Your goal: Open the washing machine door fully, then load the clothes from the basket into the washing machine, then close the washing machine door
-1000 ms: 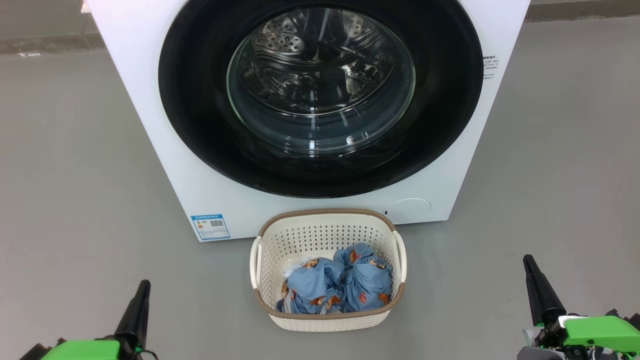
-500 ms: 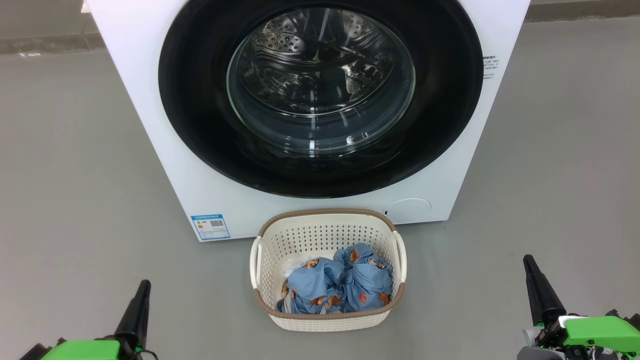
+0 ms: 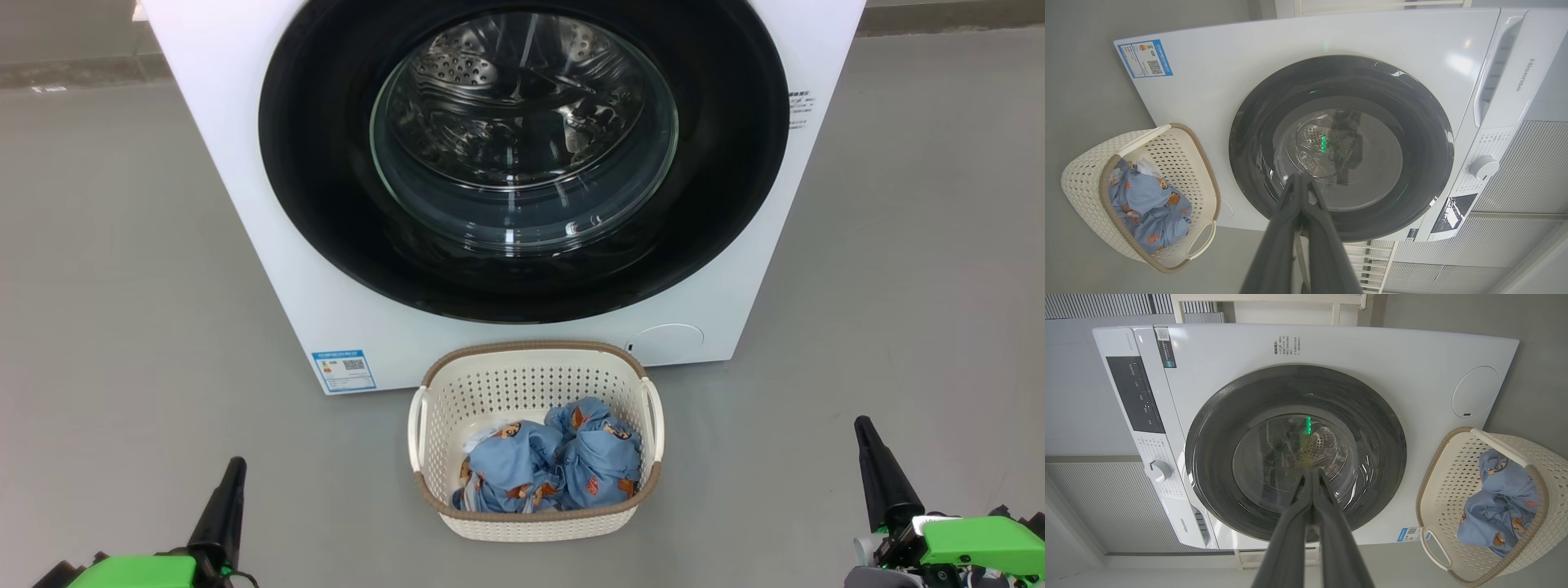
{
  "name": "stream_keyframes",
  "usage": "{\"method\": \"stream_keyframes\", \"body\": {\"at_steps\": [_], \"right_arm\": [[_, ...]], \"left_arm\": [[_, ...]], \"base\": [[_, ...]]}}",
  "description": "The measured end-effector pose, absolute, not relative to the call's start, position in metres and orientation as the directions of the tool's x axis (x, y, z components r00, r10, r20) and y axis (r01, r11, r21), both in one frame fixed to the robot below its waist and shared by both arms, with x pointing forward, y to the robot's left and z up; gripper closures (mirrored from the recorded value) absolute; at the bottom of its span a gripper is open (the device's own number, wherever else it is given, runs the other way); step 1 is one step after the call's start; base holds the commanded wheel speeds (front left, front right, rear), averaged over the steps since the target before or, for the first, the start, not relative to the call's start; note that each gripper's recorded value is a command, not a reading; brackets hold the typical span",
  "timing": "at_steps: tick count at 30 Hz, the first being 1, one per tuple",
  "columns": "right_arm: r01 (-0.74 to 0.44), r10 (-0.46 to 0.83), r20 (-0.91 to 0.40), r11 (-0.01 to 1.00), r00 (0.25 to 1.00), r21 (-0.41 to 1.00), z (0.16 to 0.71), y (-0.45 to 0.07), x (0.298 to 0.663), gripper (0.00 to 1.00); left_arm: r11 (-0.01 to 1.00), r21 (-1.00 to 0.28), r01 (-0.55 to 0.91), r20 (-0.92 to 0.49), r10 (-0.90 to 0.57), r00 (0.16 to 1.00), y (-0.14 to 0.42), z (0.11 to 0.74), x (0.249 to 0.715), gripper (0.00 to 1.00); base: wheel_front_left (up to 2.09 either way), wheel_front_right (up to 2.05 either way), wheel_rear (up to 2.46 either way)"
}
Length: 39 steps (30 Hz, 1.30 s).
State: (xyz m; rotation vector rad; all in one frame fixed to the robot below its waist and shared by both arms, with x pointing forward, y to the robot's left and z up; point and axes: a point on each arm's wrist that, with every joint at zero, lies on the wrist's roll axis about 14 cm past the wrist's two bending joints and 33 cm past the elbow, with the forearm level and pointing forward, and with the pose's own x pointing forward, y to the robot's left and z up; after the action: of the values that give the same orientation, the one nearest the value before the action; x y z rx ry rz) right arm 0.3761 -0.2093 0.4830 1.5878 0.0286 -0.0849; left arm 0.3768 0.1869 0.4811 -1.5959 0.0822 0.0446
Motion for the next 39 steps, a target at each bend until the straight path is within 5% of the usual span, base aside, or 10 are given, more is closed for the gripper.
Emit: {"method": "stream_keyframes", "body": {"at_steps": [8,9,10,11,12,23,39], "right_arm": [[0.072,-0.035,-0.072,-0.020,0.997,0.997,0.483,-0.209,0.376,1.00],[0.076,-0.036,-0.077,-0.021,0.996,0.997,0.481,-0.209,0.376,0.00],[0.090,-0.037,-0.090,-0.023,0.995,0.996,0.477,-0.209,0.374,0.00],[0.109,-0.037,-0.110,-0.028,0.993,0.994,0.471,-0.209,0.371,1.00],[0.131,-0.038,-0.132,-0.032,0.991,0.991,0.463,-0.208,0.367,0.00],[0.197,-0.044,-0.199,-0.045,0.979,0.979,0.441,-0.205,0.354,0.00],[0.200,-0.045,-0.198,0.053,0.979,0.978,0.443,-0.205,0.357,0.00]], "left_arm": [[-0.025,-0.996,-0.081,-0.080,-0.024,0.997,0.187,0.481,0.377,1.00],[-0.027,-0.996,-0.086,-0.085,-0.025,0.996,0.187,0.479,0.376,0.00],[-0.030,-0.995,-0.098,-0.098,-0.025,0.995,0.186,0.475,0.374,0.00],[-0.036,-0.992,-0.119,-0.118,-0.027,0.993,0.184,0.469,0.371,1.00],[-0.043,-0.989,-0.140,-0.139,-0.028,0.990,0.182,0.462,0.368,0.00],[-0.056,-0.976,-0.210,-0.210,-0.020,0.978,0.177,0.439,0.353,0.00],[0.070,-0.979,-0.193,-0.194,-0.003,0.981,0.180,0.445,0.355,0.00]], "base": [[0.00,0.00,0.00],[0.00,0.00,0.00],[0.00,0.00,0.00],[0.00,0.00,0.00],[0.00,0.00,0.00],[0.00,0.00,0.00],[0.00,0.00,0.00]]}}
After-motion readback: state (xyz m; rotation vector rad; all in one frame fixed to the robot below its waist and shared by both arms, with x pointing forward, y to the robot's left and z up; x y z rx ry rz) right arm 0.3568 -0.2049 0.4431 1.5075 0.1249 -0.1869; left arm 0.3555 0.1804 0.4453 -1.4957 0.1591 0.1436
